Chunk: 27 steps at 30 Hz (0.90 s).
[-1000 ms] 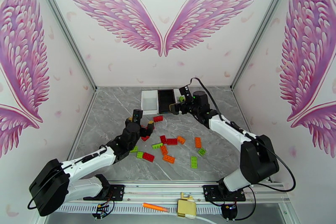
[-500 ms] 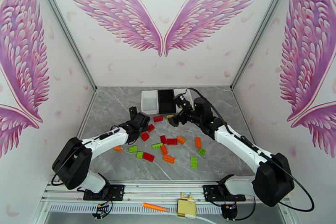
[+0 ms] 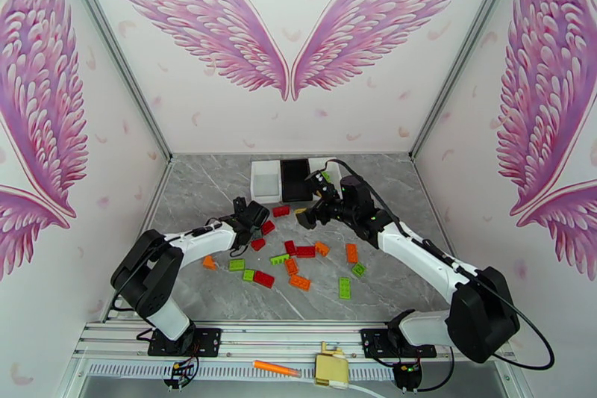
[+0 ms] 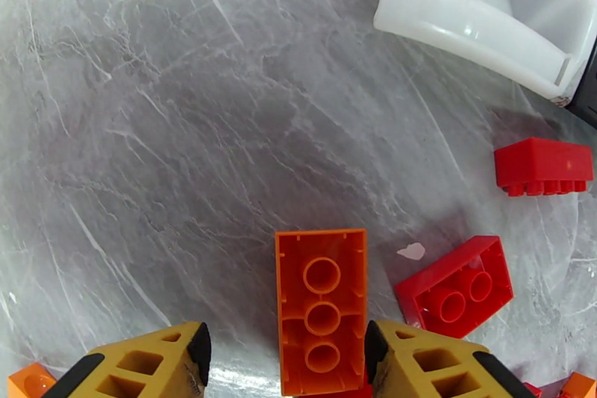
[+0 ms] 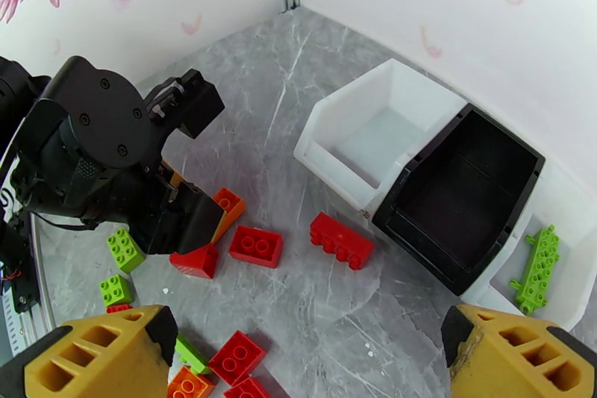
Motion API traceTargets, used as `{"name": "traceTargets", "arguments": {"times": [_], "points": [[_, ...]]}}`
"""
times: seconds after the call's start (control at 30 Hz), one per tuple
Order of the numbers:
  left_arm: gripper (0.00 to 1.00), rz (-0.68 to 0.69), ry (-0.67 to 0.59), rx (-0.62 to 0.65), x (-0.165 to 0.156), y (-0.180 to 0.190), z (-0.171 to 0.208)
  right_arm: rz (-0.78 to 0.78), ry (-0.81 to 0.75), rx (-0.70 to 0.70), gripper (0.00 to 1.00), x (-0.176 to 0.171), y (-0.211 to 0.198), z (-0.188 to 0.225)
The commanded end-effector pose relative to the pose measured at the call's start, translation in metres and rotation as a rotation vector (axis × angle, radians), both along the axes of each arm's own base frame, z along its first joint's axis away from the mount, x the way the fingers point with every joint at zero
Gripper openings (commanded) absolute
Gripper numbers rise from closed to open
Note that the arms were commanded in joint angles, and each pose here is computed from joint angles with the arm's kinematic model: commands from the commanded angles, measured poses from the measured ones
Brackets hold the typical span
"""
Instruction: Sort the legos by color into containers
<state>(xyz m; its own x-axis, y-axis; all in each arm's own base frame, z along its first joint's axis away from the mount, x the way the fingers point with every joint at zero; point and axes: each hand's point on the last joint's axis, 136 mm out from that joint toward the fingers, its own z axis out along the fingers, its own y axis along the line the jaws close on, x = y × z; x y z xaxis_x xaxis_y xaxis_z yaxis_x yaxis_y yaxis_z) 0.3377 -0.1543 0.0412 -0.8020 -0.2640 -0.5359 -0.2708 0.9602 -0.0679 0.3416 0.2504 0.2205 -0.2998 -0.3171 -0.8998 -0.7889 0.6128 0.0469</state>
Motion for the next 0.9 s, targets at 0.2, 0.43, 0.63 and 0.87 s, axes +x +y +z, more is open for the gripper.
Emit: {"name": "traceTargets", "arguments": {"times": [0.2,0.43,0.63,0.87], "points": [[0.57,-0.004,0.014,-0.06,0.012,-0.014,-0.008,0.037,0.0,0.007,0.99,-0.002,0.009,0.004],[0.5,-0.001,0.028,-0.065,0.012,-0.014,-0.016,0.031,0.004,0.009,0.99,-0.001,0.009,0.005],[0.4,-0.005,0.032,-0.059,0.012,-0.014,-0.016,0.032,0.008,0.021,0.99,-0.003,0.009,0.007],[0.31,-0.016,-0.006,-0.064,0.013,-0.014,0.002,0.041,0.005,0.038,0.99,-0.006,0.011,0.013]]}}
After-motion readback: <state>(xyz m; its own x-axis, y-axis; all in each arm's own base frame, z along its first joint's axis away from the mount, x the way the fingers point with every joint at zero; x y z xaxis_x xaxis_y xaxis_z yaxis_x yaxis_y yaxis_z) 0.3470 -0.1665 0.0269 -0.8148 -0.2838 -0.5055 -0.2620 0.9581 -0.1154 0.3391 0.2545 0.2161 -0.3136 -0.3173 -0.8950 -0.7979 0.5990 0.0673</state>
